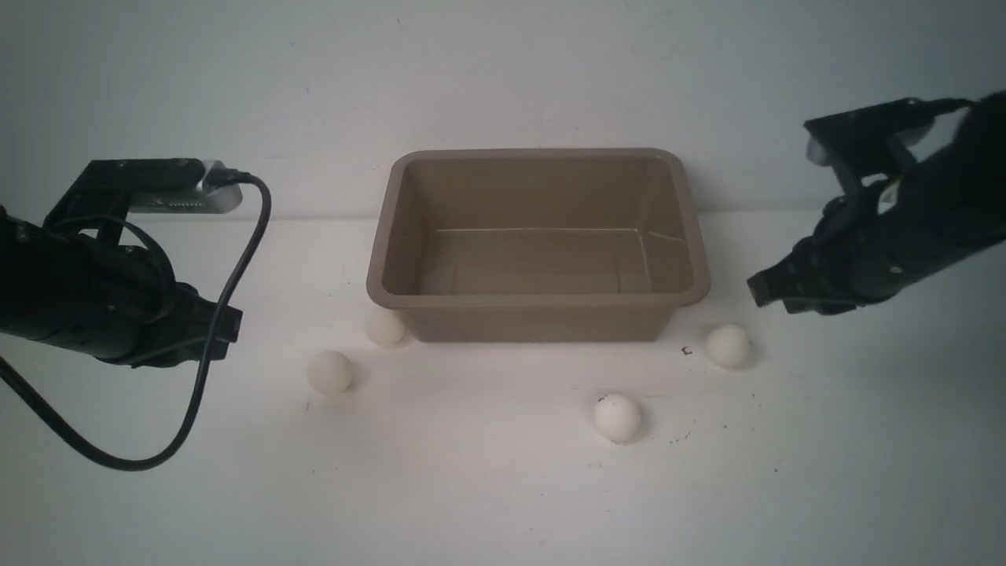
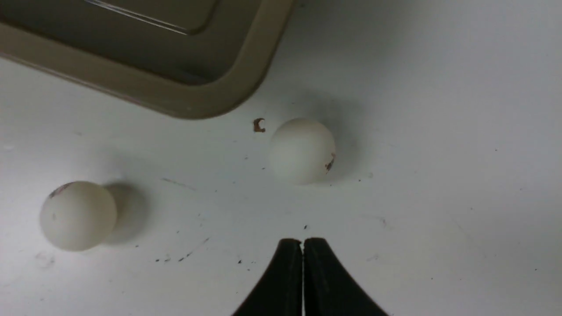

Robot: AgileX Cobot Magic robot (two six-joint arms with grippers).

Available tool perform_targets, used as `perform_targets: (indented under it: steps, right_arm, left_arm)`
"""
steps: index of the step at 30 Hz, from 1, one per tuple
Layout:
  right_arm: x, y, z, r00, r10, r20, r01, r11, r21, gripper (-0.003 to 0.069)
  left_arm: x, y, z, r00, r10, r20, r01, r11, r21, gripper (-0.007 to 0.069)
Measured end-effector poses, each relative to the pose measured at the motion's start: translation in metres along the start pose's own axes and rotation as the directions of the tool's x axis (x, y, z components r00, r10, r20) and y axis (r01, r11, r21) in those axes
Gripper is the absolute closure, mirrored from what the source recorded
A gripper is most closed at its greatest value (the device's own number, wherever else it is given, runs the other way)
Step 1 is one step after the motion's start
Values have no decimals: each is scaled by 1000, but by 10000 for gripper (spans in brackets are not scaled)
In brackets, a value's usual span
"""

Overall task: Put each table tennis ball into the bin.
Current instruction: Use the right arm to clamp the table tennis ball closest to it

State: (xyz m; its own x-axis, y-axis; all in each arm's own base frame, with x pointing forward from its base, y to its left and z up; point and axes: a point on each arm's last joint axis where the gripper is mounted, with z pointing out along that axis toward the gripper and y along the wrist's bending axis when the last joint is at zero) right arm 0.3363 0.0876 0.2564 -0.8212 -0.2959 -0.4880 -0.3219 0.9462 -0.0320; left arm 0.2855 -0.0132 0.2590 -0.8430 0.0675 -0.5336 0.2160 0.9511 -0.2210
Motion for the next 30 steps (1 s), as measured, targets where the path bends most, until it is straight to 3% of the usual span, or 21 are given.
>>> perform_targets:
  steps: [6,12,15,20,30]
  right_arm:
    - [-14,-2,26,999,-10,-43,10,1000,6,533]
    - [-14,1,38,994,-77,-72,75,996,-40,253]
    - [-15,1,38,986,-153,-59,151,988,-45,152]
    - [-15,1,43,969,-242,-54,239,970,-49,99]
    - [-6,2,80,958,-261,-120,254,965,-73,92]
  left_arm:
    - [-1,-2,0,1000,7,10,-7,1000,17,629]
    - [-2,-3,0,1000,10,18,-11,1000,27,629]
    - [-2,-3,0,1000,11,18,-12,1000,27,629]
    - [-2,-3,0,1000,20,18,-20,999,27,629]
    - [-2,-3,0,999,27,18,-27,999,27,629]
